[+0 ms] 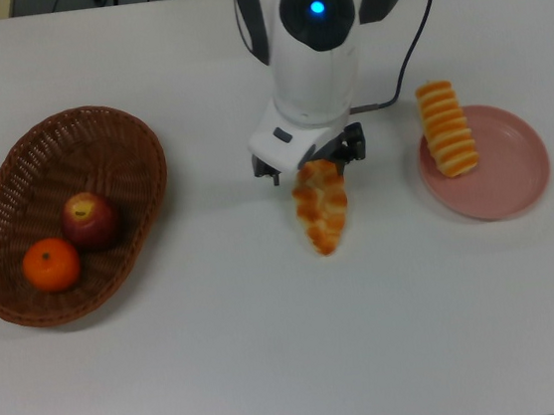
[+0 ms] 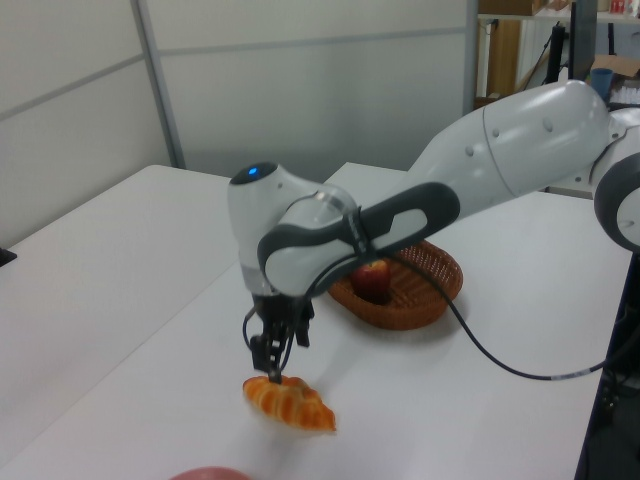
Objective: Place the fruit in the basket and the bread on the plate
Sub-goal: 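Move the gripper to the braided bread loaf and grasp it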
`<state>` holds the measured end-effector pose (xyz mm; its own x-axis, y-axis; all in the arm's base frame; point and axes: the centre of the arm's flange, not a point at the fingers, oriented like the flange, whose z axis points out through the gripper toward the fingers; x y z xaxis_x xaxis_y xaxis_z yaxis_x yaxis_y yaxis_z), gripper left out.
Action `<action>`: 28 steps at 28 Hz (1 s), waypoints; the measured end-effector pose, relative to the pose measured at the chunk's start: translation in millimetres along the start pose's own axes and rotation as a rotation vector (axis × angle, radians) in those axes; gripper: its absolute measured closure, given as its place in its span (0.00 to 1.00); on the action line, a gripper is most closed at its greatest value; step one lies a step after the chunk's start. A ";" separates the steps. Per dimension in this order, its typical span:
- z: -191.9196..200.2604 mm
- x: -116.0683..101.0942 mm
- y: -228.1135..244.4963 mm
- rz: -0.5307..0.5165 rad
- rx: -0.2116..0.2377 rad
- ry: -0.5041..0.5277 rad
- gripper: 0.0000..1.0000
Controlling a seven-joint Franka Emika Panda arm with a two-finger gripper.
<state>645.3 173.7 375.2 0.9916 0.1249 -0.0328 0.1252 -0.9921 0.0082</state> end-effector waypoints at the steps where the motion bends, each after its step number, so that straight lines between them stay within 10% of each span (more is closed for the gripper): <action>1: 4.6 -1.0 -6.7 -0.010 -0.001 -0.007 0.00; 16: 57.6 -1.1 -37.4 -0.048 -0.028 -0.062 0.05; 28: 48.2 2.3 -29.6 -0.033 -0.030 -0.045 0.55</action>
<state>642.4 202.7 326.6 0.9846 0.1562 -0.0782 0.1594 -0.9865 0.0368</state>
